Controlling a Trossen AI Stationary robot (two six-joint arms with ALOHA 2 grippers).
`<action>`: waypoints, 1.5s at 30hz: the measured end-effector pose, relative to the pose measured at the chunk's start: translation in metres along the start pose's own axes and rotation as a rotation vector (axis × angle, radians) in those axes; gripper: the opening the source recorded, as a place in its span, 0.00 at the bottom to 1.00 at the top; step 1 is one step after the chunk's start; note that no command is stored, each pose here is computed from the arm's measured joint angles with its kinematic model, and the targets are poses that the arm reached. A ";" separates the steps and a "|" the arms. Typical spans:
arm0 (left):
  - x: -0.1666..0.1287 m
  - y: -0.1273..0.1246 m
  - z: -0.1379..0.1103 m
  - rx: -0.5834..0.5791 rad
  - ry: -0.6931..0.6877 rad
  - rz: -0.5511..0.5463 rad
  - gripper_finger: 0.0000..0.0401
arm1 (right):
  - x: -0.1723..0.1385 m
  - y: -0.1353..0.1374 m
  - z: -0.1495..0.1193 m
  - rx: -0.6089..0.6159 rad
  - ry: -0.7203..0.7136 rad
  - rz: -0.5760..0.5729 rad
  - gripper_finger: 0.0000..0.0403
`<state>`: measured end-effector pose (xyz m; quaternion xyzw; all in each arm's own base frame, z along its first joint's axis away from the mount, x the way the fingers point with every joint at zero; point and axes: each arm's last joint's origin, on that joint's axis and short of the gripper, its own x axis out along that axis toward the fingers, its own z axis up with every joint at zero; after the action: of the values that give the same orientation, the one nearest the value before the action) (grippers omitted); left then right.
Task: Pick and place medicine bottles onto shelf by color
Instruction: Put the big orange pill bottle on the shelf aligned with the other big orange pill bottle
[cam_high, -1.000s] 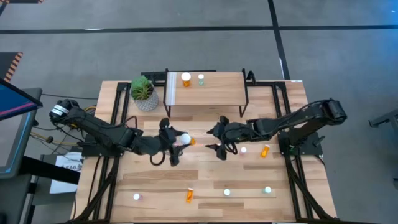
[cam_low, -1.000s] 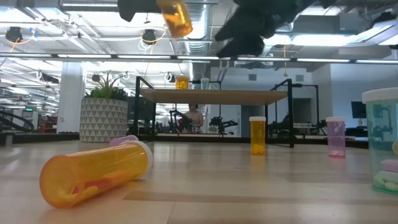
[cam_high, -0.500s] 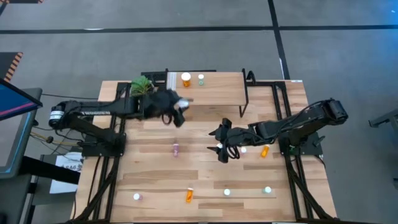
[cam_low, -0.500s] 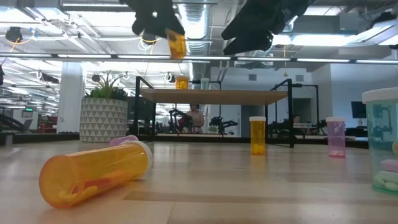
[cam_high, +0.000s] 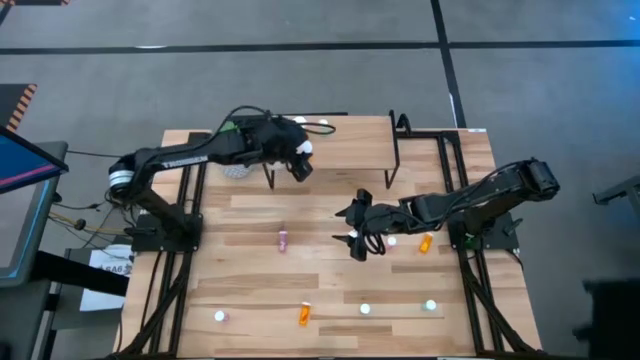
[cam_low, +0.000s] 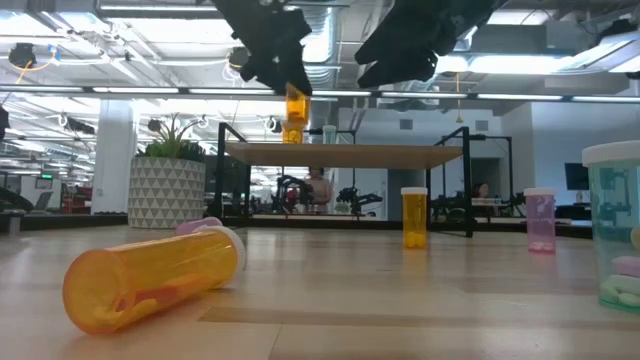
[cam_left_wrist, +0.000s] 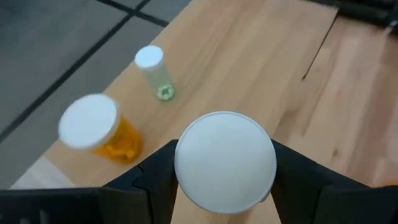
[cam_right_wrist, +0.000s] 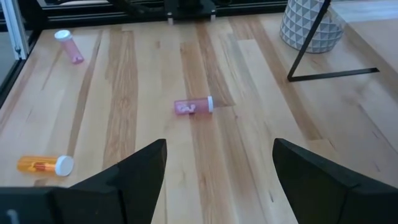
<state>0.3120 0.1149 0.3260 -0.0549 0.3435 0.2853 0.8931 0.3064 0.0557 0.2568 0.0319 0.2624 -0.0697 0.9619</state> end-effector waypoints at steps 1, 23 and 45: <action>0.004 -0.001 -0.001 0.008 0.021 0.010 0.47 | 0.000 0.000 0.000 0.000 0.000 0.000 0.77; 0.026 0.014 -0.017 -0.121 0.078 0.110 0.48 | -0.001 0.005 0.000 -0.004 -0.009 0.015 0.77; 0.006 0.018 -0.029 -0.138 -0.067 0.049 0.48 | 0.000 0.001 0.006 -0.004 -0.061 0.012 0.78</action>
<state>0.2887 0.1245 0.3020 -0.0981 0.2944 0.3319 0.8908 0.3096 0.0561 0.2621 0.0295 0.2329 -0.0644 0.9699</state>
